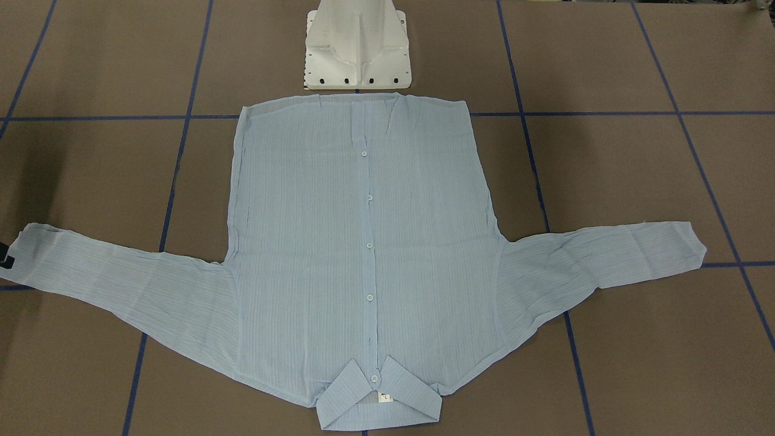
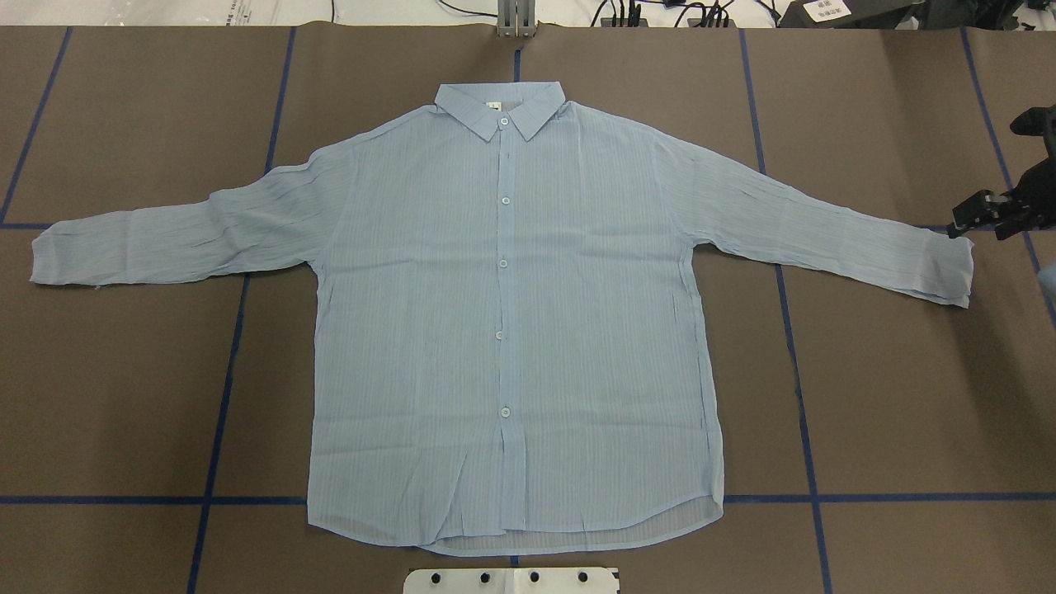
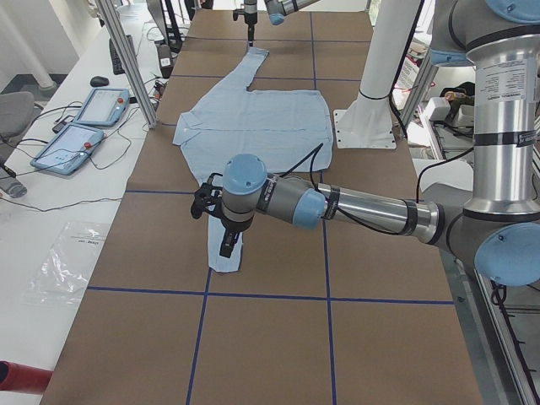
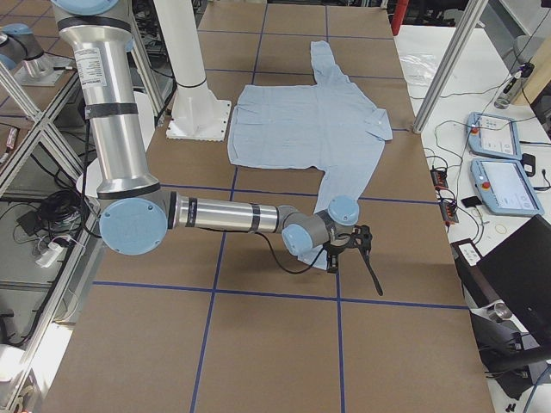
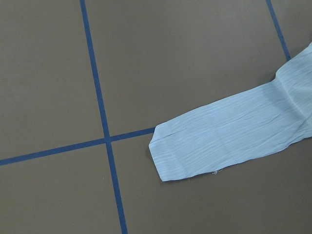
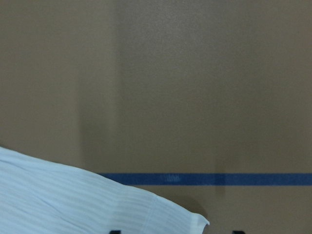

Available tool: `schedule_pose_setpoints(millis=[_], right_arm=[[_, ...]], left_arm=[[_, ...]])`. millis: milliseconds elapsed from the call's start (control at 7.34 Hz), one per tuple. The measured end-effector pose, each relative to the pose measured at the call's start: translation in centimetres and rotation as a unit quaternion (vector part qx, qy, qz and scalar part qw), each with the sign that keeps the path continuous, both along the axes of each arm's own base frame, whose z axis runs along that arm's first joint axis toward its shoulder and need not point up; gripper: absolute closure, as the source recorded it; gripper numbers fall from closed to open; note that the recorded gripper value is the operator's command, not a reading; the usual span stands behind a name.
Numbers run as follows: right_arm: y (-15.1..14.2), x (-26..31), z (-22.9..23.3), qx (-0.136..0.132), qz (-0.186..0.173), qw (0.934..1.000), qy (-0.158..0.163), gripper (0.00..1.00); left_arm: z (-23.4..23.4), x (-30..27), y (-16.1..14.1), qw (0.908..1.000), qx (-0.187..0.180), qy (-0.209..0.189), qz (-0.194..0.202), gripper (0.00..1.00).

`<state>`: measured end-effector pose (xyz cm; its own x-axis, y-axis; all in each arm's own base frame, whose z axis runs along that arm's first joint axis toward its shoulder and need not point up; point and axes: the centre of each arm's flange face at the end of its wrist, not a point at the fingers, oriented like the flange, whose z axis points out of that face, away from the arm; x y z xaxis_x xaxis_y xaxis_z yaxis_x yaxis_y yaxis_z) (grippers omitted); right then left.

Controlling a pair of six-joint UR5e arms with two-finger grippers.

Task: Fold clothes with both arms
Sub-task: 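Lower the right gripper to the sleeve cuff nearest it and grasp it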

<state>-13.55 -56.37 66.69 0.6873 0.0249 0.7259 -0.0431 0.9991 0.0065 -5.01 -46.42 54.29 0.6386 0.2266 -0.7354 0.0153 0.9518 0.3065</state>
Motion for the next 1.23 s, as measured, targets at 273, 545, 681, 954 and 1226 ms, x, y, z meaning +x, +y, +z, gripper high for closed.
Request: schedule_pose_setpoints(millis=[273,545,681,954,1226], right_arm=[[-0.4,-0.2,1.1,-0.012,0.001,0.9999,0.004,0.23],[-0.4,-0.3,2.2,-0.021,-0.001,0.9997,0.008,0.27],[-0.3,-0.4,2.5,-0.024,-0.002,0.9997,0.009,0.29],[-0.2,-0.6,2.7,-0.027,-0.004,0.9996,0.008,0.31],[-0.1,-0.8,2.9,-0.029,-0.006,0.9995,0.008,0.37]], left_arm=[[-0.1,0.0,0.0,1.0000,0.003,0.000,0.000,0.00],[-0.2,0.0,-0.1,1.0000,0.005,0.001,0.000,0.00],[-0.2,0.0,-0.1,1.0000,0.006,0.001,0.000,0.00],[-0.3,0.0,-0.1,1.0000,0.007,0.001,0.000,0.00],[-0.3,-0.1,-0.1,1.0000,0.010,-0.001,0.000,0.00]])
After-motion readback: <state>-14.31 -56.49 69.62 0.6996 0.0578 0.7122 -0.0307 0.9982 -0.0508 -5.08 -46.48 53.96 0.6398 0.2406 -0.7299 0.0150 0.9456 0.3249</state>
